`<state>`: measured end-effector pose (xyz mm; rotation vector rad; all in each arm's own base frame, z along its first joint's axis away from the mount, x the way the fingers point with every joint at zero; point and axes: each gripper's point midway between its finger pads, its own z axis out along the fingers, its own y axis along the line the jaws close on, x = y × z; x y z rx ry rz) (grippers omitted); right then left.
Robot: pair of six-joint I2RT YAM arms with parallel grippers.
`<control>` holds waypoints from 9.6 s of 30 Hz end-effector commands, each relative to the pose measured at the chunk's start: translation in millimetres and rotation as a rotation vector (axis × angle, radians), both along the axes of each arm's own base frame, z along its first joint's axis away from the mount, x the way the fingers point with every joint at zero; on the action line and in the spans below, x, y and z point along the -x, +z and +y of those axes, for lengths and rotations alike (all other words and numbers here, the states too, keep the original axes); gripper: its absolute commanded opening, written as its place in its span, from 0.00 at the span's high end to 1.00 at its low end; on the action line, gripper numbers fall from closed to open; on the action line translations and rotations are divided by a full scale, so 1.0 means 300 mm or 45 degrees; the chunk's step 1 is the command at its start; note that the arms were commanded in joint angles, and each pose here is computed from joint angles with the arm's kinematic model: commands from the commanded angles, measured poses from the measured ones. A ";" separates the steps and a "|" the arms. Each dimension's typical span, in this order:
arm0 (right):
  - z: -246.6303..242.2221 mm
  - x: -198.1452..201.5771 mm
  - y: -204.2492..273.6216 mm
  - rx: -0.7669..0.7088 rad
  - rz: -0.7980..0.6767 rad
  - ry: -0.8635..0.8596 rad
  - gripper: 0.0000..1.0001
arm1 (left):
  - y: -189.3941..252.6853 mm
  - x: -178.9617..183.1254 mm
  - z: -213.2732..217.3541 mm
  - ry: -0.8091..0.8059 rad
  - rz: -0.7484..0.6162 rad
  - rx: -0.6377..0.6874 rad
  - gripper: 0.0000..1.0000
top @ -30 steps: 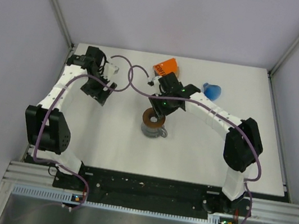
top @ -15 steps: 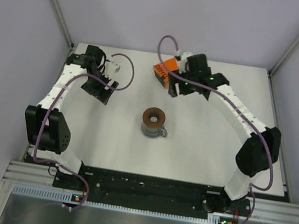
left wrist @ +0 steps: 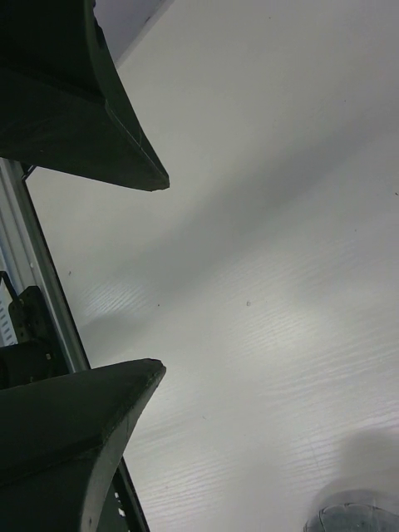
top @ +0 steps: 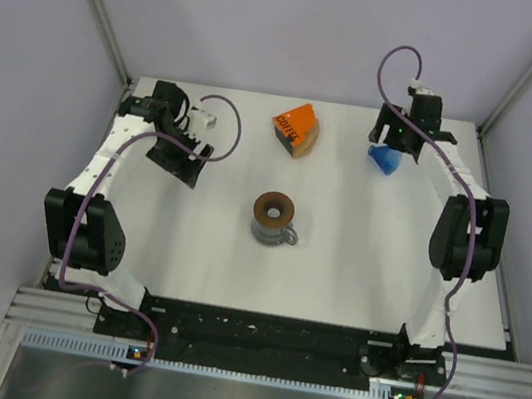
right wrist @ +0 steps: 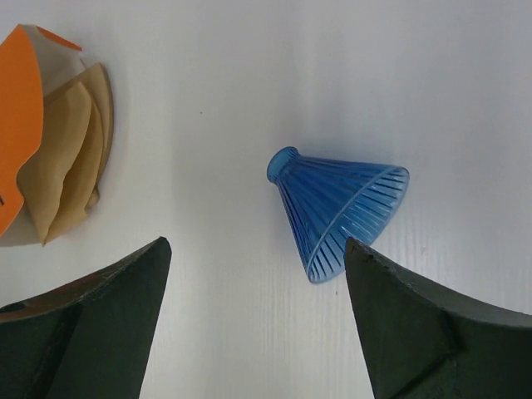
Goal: Place the coffee filter in the dripper
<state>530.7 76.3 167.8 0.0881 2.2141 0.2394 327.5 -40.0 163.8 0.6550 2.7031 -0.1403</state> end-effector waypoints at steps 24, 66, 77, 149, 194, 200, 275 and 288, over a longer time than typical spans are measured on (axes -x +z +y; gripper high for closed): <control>0.145 -0.185 -0.329 -0.265 0.147 0.159 0.82 | 0.177 -0.002 -0.068 0.000 -0.178 0.155 0.12; 0.809 0.841 0.422 2.020 -1.048 1.475 1.00 | 0.719 0.120 -0.589 -0.415 -0.631 0.460 0.09; 0.863 0.854 0.438 2.033 -1.095 1.474 1.00 | 0.519 0.091 -0.604 -0.395 -0.496 0.277 0.26; 0.735 0.750 0.048 0.095 0.231 0.693 1.00 | 0.223 0.079 -0.677 0.018 0.102 0.685 1.00; 0.624 0.813 -0.381 0.206 0.519 0.716 1.00 | -0.189 0.152 -0.625 -0.010 0.426 0.443 1.00; 0.590 0.831 -0.417 0.243 0.546 0.689 1.00 | -0.265 0.180 -0.589 0.000 0.494 0.377 1.00; 0.672 -0.160 -0.339 -1.070 0.344 0.252 0.60 | 0.231 -0.191 -0.325 0.176 -0.093 0.660 0.37; 0.713 -0.151 -0.323 -1.127 0.336 0.274 0.72 | 0.234 -0.187 -0.314 0.182 -0.110 0.638 0.37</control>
